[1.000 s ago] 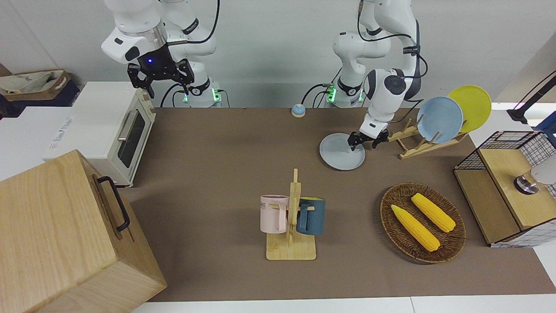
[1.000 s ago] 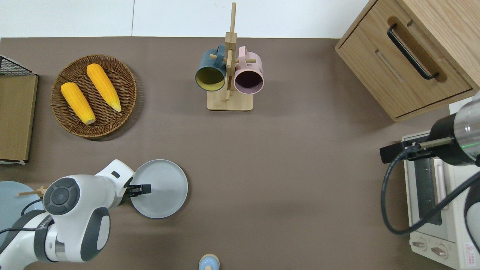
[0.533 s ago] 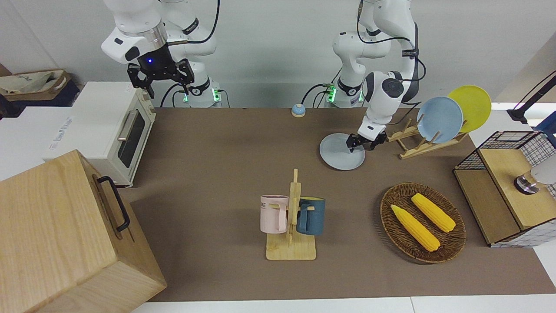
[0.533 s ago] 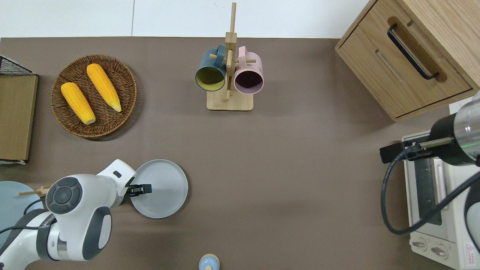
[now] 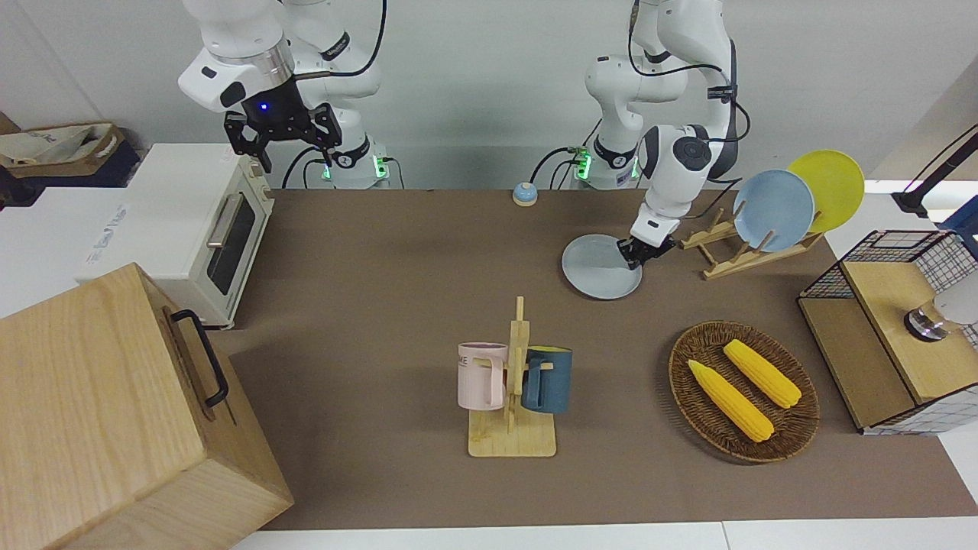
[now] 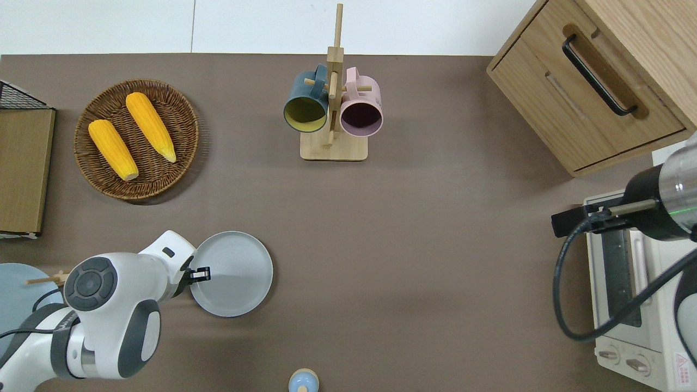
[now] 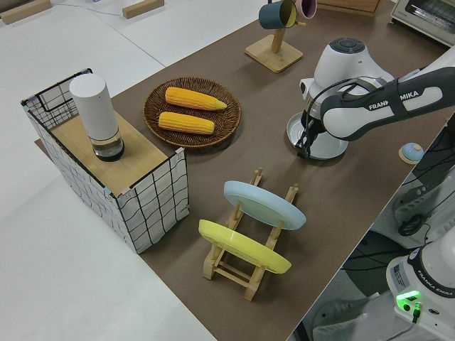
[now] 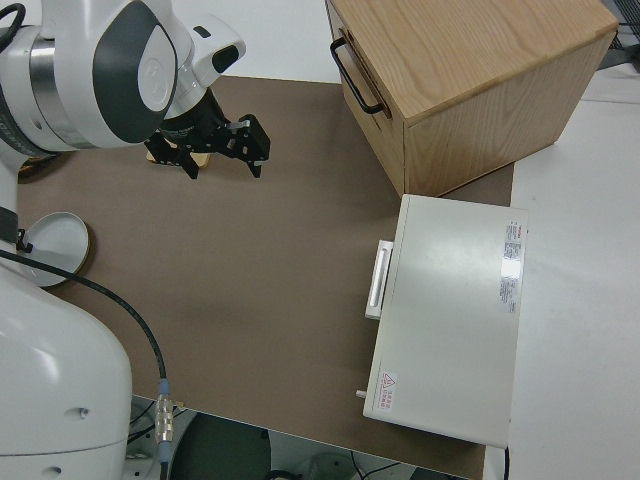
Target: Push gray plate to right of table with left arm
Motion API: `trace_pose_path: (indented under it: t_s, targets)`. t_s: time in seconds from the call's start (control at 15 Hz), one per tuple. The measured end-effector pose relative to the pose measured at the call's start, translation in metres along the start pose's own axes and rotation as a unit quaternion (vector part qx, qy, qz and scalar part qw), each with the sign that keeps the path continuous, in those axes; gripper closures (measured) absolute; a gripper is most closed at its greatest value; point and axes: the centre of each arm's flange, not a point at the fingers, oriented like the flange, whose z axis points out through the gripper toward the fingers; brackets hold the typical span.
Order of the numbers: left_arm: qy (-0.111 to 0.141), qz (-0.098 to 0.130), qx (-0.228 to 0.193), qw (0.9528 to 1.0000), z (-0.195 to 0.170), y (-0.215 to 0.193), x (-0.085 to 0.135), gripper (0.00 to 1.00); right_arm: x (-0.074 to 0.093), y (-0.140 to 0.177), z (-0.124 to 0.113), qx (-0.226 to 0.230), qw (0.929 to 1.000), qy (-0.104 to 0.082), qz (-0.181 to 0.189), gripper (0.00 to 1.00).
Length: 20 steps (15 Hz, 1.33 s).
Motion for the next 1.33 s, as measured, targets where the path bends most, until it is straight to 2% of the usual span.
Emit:
trace_pose_path:
  t_s: [0.33, 0.47, 1.0, 1.33]
  targets:
    - [0.003, 0.0, -0.001, 1.0, -0.002, 0.0, 0.0, 0.91, 0.0, 0.0, 0.0, 0.0, 1.0, 0.0, 0.0, 0.01]
    - [0.004, 0.001, -0.001, 1.0, -0.004, 0.001, 0.0, 0.96, 0.0, 0.0, 0.0, 0.0, 1.0, 0.0, 0.0, 0.01]
    - [0.004, 0.0, -0.001, 1.0, -0.003, 0.001, 0.0, 0.96, 0.0, 0.0, 0.0, 0.0, 1.0, 0.0, 0.0, 0.01]
    - [0.01, -0.042, 0.0, 0.9991, -0.002, 0.016, -0.002, 0.96, 0.0, 0.0, 0.0, 0.0, 1.0, 0.0, 0.0, 0.01]
